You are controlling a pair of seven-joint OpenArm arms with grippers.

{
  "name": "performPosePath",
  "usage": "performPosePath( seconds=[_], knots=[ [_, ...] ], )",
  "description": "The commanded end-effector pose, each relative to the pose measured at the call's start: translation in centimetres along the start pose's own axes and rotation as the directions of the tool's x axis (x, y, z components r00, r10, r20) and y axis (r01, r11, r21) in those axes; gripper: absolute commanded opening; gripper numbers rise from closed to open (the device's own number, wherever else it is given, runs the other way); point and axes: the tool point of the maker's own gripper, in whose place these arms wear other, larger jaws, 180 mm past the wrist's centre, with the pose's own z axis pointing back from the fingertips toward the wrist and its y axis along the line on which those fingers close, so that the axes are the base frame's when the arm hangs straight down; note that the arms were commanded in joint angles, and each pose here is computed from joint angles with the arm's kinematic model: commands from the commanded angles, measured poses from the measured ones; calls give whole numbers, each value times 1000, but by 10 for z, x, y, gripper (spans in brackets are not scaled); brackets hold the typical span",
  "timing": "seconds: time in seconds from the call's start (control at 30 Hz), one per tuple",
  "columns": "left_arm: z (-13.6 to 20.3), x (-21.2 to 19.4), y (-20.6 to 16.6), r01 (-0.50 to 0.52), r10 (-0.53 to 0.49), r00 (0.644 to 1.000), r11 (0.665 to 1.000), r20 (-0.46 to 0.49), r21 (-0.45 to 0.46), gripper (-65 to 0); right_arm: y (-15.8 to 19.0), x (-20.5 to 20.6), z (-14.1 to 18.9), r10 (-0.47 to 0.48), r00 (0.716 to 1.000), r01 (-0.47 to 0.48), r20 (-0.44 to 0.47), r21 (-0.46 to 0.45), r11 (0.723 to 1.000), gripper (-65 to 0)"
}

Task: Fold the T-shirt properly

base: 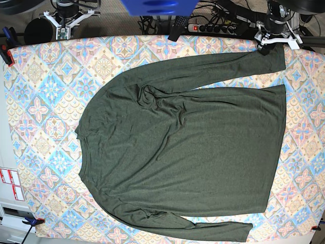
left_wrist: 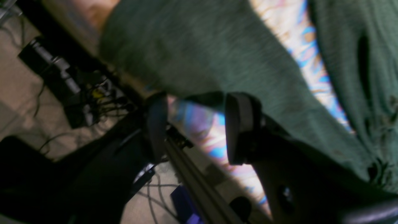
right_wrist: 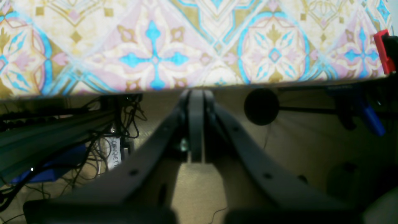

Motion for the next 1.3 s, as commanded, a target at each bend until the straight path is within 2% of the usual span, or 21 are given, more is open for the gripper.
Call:
performPosePath(
  seconds=[0.0, 0.43, 0.6, 0.73, 0.8, 0.9, 1.0, 1.2, 1.27],
  knots=[
    [3, 6, 0, 12, -12, 1000, 1000, 16, -4, -346, -4, 4, 4, 9, 1000, -9, 21, -9, 1000, -650],
    [-7, 18, -14, 9, -8, 999, 999, 45, -36, -346, -4, 4, 4, 9, 1000, -9, 21, -9, 1000, -650],
    [-11, 15, -6, 34, -34, 999, 999, 36, -7, -351, -4, 4, 4, 9, 1000, -9, 21, -9, 1000, -650],
    [-14, 11, 2, 20, -20, 1000, 1000, 24, 13, -460, -4, 4, 4, 9, 1000, -9, 21, -9, 1000, -650],
    [-14, 10, 3, 18, -18, 1000, 1000, 23, 12, -494, -2, 4, 4, 9, 1000, -9, 21, -6, 1000, -649],
    [-14, 10, -2, 26, -26, 999, 1000, 23, -14, -546, 18, 4, 5, 10, 1000, -11, 22, 46, 999, -649],
    [-14, 10, -5, 34, -33, 999, 999, 24, -35, -650, 43, 16, 8, 10, 999, -16, 53, 116, 993, -648],
    [-13, 10, -3, 34, -33, 999, 999, 22, -31, -650, 78, 35, 4, -3, 995, -16, 97, 198, 980, -647],
    [-12, 11, -3, 33, -32, 999, 999, 25, -31, -650, 91, 33, 3, 7, 998, -22, 64, 232, 972, -646]
  ],
)
